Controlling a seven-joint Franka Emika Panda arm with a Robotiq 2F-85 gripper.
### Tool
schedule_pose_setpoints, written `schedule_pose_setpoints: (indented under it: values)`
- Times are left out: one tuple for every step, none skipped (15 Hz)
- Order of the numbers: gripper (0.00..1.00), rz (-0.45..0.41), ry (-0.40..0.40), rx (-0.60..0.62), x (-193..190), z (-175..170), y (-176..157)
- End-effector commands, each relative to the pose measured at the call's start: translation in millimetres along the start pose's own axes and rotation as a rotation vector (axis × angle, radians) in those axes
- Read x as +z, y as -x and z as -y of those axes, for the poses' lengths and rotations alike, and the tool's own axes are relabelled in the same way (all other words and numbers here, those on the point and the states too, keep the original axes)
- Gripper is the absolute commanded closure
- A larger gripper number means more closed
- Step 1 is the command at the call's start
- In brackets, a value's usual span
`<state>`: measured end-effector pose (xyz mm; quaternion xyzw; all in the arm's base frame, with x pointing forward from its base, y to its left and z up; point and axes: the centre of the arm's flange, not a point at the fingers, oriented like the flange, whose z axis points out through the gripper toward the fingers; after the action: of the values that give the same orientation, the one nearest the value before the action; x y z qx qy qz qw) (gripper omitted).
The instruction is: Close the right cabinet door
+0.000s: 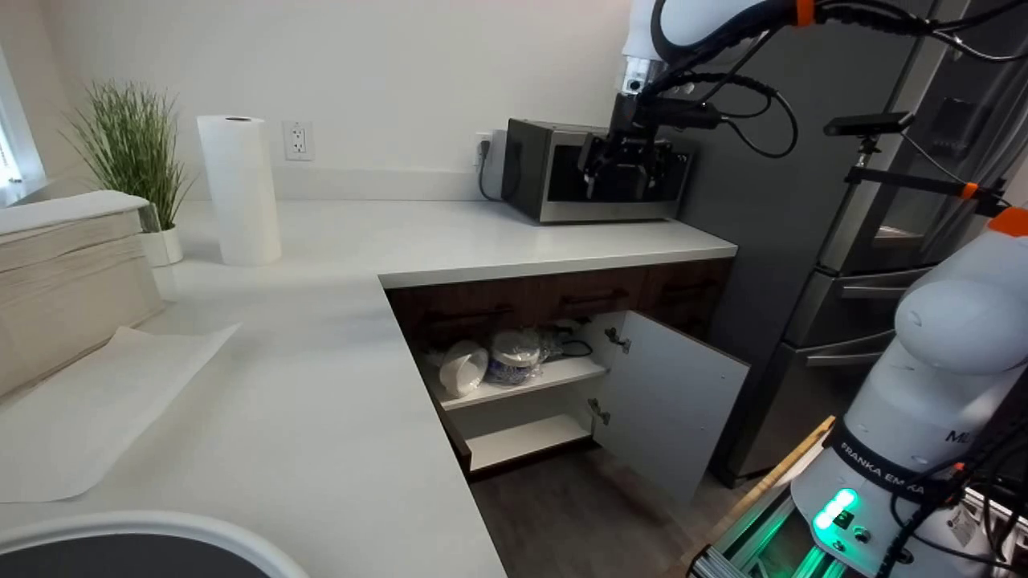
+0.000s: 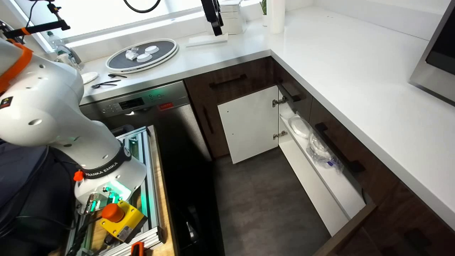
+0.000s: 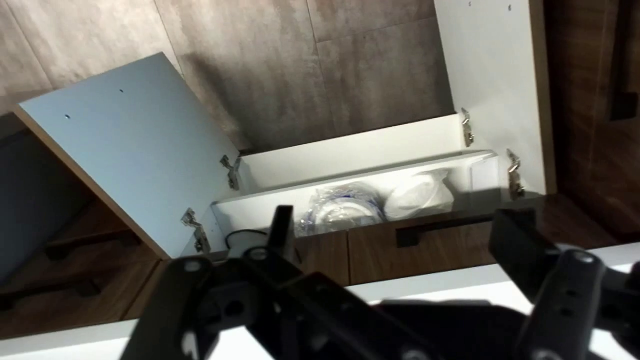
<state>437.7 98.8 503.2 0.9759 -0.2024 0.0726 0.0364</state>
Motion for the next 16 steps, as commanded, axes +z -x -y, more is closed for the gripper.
schedule_pose_setpoints:
  values:
    - [0.00,0.016,0.063,0.191,53.2,-4.0,-47.9]
    - [0.00,0.021,0.076,0.244,68.8,-9.9,-58.5]
    - [0.00,0.029,0.087,0.298,84.8,-17.5,-71.5]
    - [0.00,0.043,0.092,0.353,100.4,-27.0,-84.7]
    - [0.00,0.042,0.090,0.411,114.5,-37.3,-99.1]
    - [0.00,0.053,0.079,0.468,127.6,-50.1,-115.9]
    - [0.00,0.051,0.068,0.524,139.3,-61.0,-128.6]
    - [0.00,0.039,0.066,0.580,150.4,-74.6,-142.6]
    - [0.00,0.018,0.060,0.630,160.7,-88.3,-156.3]
    - [0.00,0.006,0.062,0.685,169.3,-102.9,-167.3]
    - [0.00,-0.004,0.071,0.739,178.1,-118.7,-177.5]
    - [0.00,-0.019,0.091,0.782,187.3,-133.3,-183.5]
    - [0.00,-0.038,0.119,0.831,195.6,-149.3,-189.1]
    - [0.00,-0.050,0.152,0.873,204.4,-167.4,-195.1]
    - [0.00,-0.070,0.186,0.912,214.2,-186.6,-201.2]
    - [0.00,-0.075,0.210,0.947,221.1,-202.5,-204.0]
